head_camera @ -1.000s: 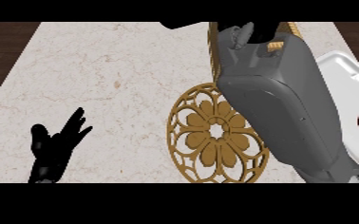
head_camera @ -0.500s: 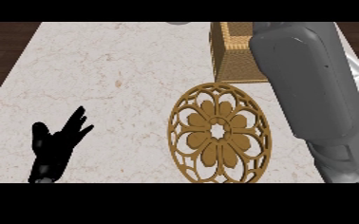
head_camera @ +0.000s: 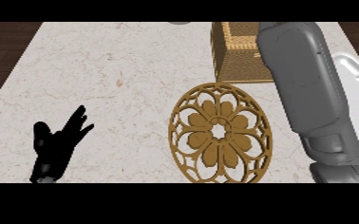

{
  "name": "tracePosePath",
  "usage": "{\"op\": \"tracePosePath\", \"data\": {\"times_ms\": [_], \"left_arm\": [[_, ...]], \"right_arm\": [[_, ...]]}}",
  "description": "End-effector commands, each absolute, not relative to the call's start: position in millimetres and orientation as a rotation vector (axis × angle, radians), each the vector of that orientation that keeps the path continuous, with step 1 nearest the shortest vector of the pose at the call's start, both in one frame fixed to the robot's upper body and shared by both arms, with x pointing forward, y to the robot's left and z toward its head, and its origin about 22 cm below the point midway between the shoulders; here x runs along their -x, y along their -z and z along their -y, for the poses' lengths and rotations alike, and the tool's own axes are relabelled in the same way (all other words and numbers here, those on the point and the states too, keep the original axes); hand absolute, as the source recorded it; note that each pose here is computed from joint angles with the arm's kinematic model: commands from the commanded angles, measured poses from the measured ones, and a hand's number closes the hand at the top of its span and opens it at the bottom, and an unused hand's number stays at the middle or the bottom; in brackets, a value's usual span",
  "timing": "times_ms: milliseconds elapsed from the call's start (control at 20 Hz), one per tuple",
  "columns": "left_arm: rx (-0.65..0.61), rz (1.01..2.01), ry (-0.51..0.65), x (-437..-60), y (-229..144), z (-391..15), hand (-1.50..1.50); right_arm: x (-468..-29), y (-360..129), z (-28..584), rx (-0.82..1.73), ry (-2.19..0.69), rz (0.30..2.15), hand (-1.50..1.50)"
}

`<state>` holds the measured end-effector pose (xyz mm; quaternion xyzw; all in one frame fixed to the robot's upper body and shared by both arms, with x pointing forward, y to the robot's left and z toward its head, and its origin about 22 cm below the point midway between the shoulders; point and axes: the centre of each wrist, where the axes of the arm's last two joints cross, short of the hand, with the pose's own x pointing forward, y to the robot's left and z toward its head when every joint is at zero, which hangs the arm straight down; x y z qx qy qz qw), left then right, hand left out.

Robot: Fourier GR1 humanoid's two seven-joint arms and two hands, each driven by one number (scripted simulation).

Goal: Pick the lemon from the placemat and place it in the basket

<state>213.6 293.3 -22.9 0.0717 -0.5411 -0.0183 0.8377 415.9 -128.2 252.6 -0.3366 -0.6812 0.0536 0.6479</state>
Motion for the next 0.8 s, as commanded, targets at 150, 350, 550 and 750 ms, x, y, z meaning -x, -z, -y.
{"op": "tracePosePath", "data": {"times_ms": [150, 350, 550, 750], "left_arm": [[-0.129, 1.022, 0.029, -190, 48, -288, 0.0], [-0.154, 1.018, 0.051, -223, 44, -280, 0.0], [-0.157, 1.026, 0.052, -196, 46, -280, 0.0], [-0.179, 1.025, 0.038, -197, 47, -294, 0.0]], "right_arm": [[-431, -194, 170, 0.715, -0.06, 1.542, 1.5], [-442, -205, 171, 0.703, -0.064, 1.553, 1.5], [-446, -184, 178, 1.004, -0.192, 1.388, 1.5], [-445, -165, 211, 1.023, -0.292, 1.397, -1.5]]}}
